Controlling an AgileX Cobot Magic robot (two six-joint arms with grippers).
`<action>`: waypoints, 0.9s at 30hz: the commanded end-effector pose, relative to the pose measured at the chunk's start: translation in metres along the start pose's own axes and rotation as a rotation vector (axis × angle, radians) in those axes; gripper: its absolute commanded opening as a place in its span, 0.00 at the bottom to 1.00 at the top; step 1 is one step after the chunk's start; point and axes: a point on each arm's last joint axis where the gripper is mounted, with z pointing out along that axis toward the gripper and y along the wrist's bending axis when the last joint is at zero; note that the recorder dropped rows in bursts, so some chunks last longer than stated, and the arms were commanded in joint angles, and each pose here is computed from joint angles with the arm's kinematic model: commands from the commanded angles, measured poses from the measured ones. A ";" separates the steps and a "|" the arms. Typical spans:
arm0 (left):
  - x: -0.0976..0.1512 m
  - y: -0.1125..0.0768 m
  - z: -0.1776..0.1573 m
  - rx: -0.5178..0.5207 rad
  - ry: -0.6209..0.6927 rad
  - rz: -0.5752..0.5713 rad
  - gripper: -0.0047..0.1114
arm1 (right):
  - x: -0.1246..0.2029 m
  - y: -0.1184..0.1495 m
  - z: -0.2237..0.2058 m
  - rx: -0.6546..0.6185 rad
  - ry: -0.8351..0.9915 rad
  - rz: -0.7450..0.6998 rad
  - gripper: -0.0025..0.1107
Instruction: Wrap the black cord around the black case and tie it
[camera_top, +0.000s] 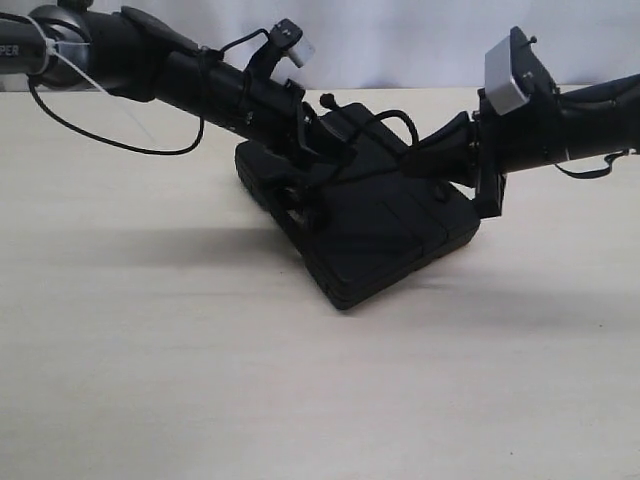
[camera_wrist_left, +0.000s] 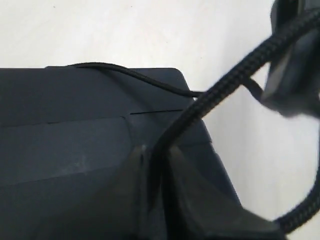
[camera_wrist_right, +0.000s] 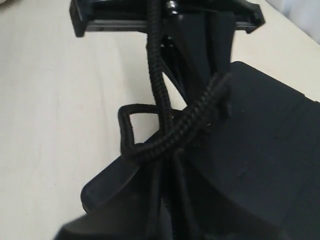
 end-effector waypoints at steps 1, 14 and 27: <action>-0.007 0.000 0.004 -0.034 -0.048 -0.020 0.27 | -0.005 0.003 0.012 0.025 0.023 -0.016 0.06; -0.039 -0.005 -0.058 -0.230 0.017 0.065 0.56 | -0.009 -0.002 0.011 0.069 -0.028 0.038 0.06; -0.049 -0.029 -0.090 -0.026 -0.006 0.016 0.56 | -0.012 -0.004 0.011 0.089 -0.068 0.093 0.06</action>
